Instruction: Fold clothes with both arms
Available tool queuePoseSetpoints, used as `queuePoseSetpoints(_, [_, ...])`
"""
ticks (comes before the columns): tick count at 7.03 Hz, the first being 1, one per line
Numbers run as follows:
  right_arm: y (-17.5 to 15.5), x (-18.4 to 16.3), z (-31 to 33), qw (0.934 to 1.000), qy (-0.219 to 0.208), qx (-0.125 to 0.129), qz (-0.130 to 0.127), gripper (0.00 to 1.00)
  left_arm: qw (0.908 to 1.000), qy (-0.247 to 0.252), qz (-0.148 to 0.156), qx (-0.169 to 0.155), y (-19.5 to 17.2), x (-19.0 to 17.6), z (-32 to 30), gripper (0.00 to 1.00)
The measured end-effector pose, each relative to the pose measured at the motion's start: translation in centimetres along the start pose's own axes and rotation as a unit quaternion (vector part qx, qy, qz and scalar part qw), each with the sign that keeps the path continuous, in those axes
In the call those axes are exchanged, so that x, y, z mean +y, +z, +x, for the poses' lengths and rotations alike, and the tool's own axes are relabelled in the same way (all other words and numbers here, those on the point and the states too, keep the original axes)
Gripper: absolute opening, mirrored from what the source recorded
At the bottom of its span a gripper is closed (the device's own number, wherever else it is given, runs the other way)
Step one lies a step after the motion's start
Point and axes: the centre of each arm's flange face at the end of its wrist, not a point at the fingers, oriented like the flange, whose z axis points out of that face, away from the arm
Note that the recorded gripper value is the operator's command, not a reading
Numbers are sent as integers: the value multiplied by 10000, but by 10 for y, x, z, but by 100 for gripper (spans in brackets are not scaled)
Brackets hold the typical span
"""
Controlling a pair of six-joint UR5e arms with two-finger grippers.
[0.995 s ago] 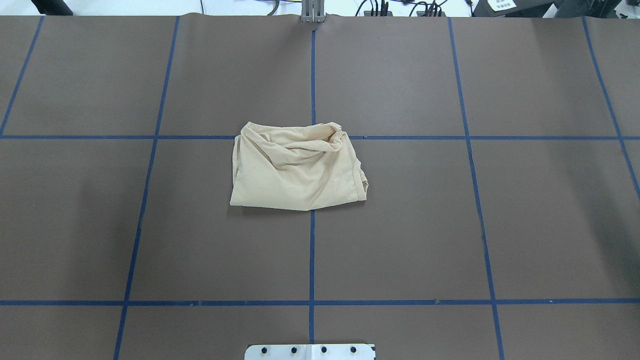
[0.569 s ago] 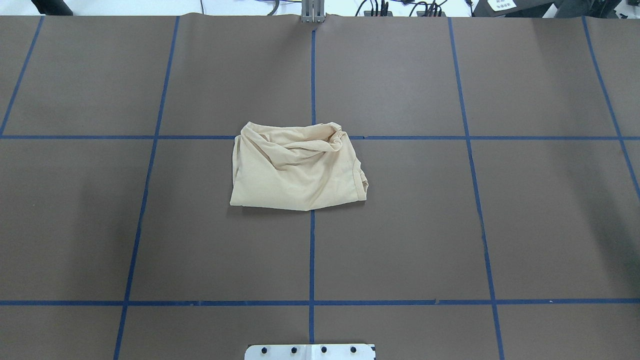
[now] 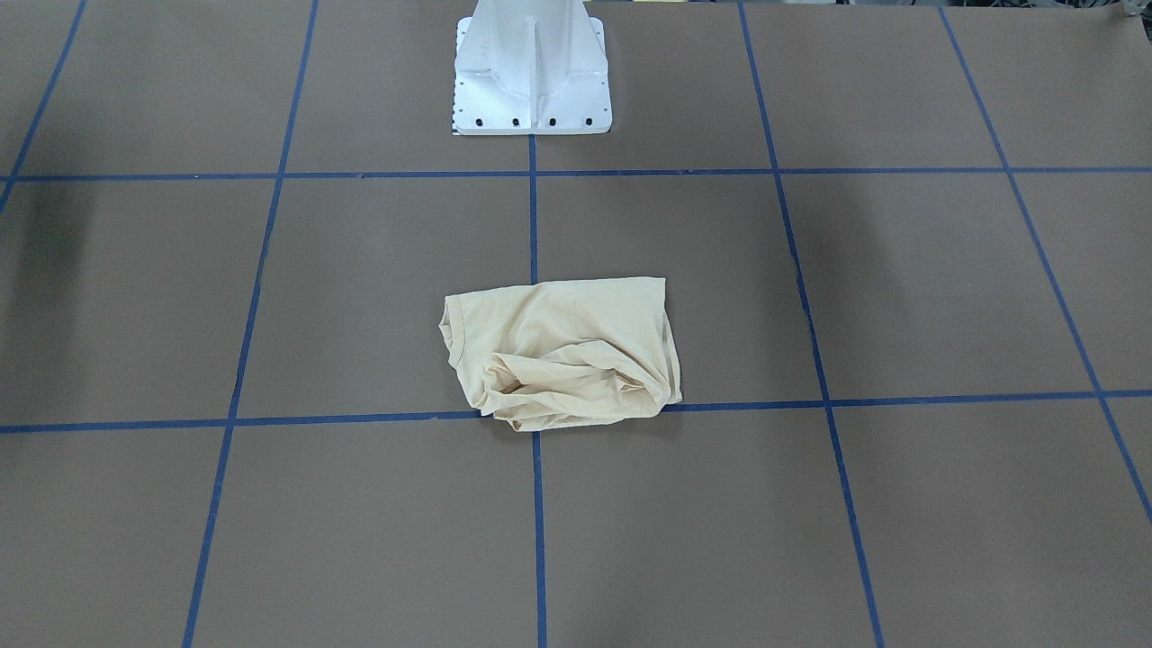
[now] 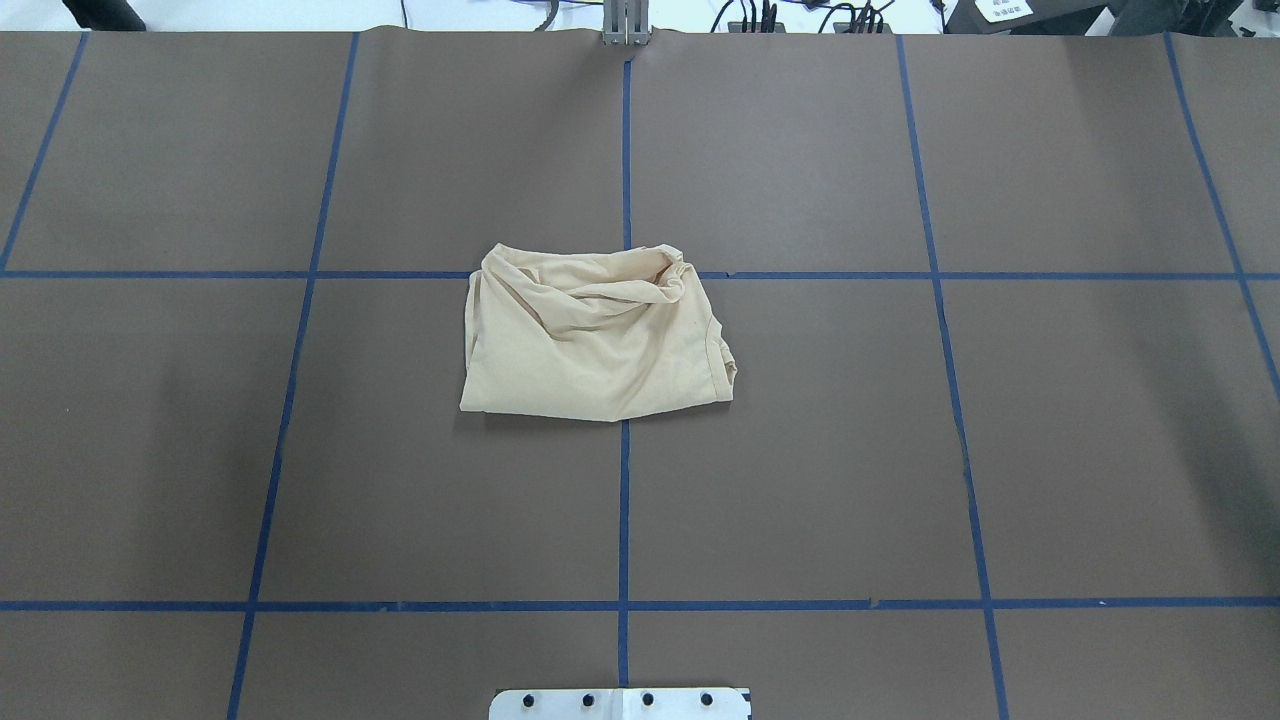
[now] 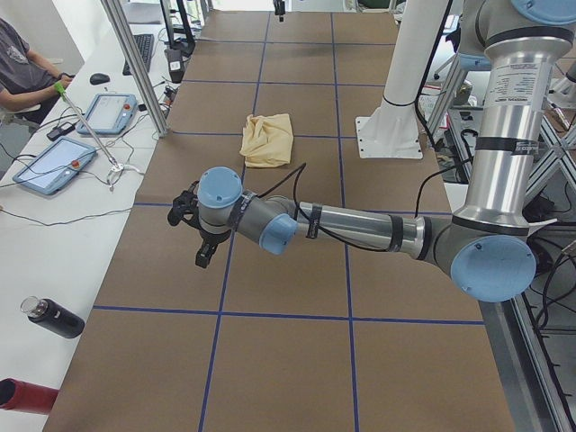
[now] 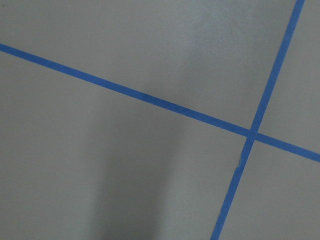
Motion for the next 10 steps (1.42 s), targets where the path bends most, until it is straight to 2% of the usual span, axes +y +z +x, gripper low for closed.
queuePoseSetpoints(10, [2, 0, -1, 10000, 23, -26, -16, 100, 10000, 24, -22, 18, 6, 1, 0, 100])
